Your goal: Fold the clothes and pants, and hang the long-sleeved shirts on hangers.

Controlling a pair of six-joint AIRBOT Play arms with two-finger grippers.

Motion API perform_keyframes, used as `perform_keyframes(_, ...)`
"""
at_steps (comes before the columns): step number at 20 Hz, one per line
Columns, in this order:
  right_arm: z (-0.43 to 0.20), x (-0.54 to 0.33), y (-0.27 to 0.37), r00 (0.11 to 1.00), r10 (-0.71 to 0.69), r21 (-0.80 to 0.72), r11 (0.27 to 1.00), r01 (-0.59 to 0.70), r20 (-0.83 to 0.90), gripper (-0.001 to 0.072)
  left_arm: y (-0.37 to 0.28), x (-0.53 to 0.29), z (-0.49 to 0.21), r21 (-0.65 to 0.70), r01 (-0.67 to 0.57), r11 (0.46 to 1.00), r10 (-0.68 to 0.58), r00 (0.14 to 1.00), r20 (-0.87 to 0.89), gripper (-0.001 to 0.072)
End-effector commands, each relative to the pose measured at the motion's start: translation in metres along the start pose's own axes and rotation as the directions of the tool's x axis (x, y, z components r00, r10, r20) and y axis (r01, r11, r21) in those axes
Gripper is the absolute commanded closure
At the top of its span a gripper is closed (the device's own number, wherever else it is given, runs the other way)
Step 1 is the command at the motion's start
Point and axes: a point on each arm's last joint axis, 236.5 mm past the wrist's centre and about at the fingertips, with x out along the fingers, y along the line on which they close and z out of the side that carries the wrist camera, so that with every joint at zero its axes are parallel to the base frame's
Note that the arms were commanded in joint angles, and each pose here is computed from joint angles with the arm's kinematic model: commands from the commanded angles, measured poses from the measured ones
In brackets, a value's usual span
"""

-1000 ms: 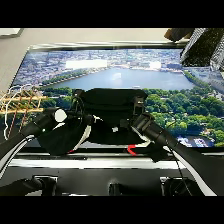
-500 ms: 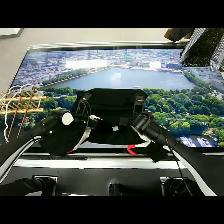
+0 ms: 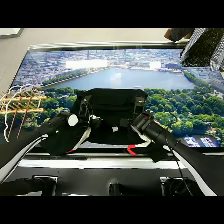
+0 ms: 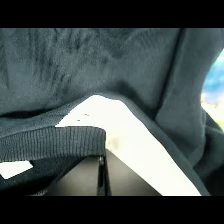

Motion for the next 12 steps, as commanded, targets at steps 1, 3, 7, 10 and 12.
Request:
perform_keyframes(1, -0.005, -0.001, 0.0, 1.0, -0.002, -0.001, 1.0, 0.002, -0.023, 0.0663, 0.003, 0.007, -0.003, -0.076, -0.007, 0.997, 0.006, 1.0, -0.009, 0.0664)
perform_keyframes(3, -0.012, -0.002, -0.011, 0.997, -0.048, -0.001, 0.999, 0.048, -0.053, 0.0663, 0.002, 0.005, -0.004, -0.077, -0.007, 0.997, 0.005, 1.0, -0.018, 0.0667)
perform_keyframes(7, -0.001, -0.033, -0.029, 0.986, -0.153, -0.005, 0.988, 0.153, -0.067, 0.0664, 0.005, -0.013, -0.011, -0.054, -0.026, 0.998, 0.019, 0.991, -0.133, 0.0669)
perform_keyframes(10, 0.034, -0.072, -0.012, 0.995, -0.098, -0.04, 0.994, 0.099, 0.014, 0.0664, 0.0, -0.056, 0.017, -0.033, -0.021, 0.999, 0.017, 0.991, -0.133, 0.0669)
perform_keyframes(12, 0.054, -0.105, -0.005, 0.996, -0.074, -0.059, 0.995, 0.076, 0.049, 0.0664, -0.012, -0.097, 0.048, -0.018, 0.003, 1.0, -0.004, 0.996, -0.087, 0.0669)
